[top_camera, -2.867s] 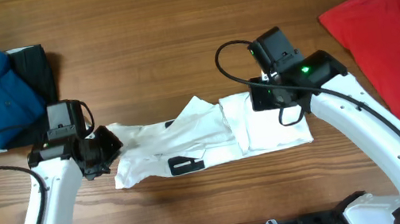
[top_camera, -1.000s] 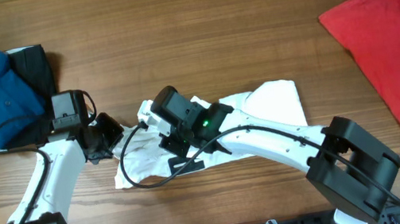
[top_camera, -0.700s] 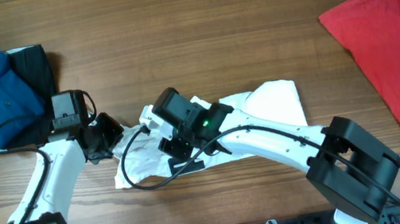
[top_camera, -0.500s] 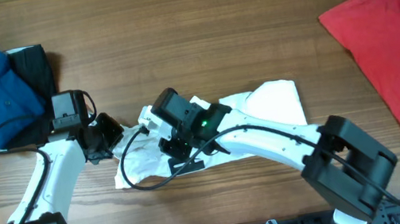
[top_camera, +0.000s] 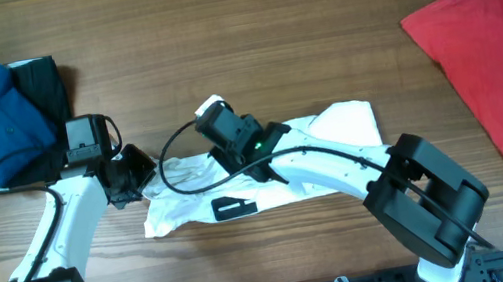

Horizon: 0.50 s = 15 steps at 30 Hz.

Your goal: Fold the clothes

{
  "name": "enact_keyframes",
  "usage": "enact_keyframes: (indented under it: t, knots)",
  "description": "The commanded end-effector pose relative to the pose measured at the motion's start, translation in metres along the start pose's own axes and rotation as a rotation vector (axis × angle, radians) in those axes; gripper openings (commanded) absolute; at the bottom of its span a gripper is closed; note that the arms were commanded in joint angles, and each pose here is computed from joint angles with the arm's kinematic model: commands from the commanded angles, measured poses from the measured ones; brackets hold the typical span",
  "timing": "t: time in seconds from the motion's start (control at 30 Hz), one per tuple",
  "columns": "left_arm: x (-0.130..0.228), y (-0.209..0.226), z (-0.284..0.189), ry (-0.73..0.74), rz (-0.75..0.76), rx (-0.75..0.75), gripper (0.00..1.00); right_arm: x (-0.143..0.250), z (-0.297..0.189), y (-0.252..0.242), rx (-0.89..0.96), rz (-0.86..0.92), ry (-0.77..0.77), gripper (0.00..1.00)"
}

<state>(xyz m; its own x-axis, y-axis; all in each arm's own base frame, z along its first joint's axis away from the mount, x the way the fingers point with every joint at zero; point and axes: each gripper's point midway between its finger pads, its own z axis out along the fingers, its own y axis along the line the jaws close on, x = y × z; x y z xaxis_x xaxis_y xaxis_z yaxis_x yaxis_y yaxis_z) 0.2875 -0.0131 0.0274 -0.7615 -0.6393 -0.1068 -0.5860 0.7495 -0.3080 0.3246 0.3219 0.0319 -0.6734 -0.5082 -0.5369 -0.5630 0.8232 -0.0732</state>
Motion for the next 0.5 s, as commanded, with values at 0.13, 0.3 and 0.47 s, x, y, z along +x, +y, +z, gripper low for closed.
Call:
enact_keyframes:
  t: [0.13, 0.3, 0.47]
  knots:
    - [0.001, 0.004, 0.002, 0.008, -0.019, -0.012, 0.24, -0.007, -0.022, 0.033, -0.197, -0.109, 0.000, 0.22]
    - [0.006, 0.027, 0.005, 0.001, -0.026, -0.112, 0.22, -0.044, -0.079, 0.000, -0.075, -0.023, -0.135, 0.23]
    - [0.045, 0.056, 0.018, 0.108, -0.050, -0.179, 0.20, -0.050, -0.149, -0.042, 0.055, 0.059, -0.205, 0.31]
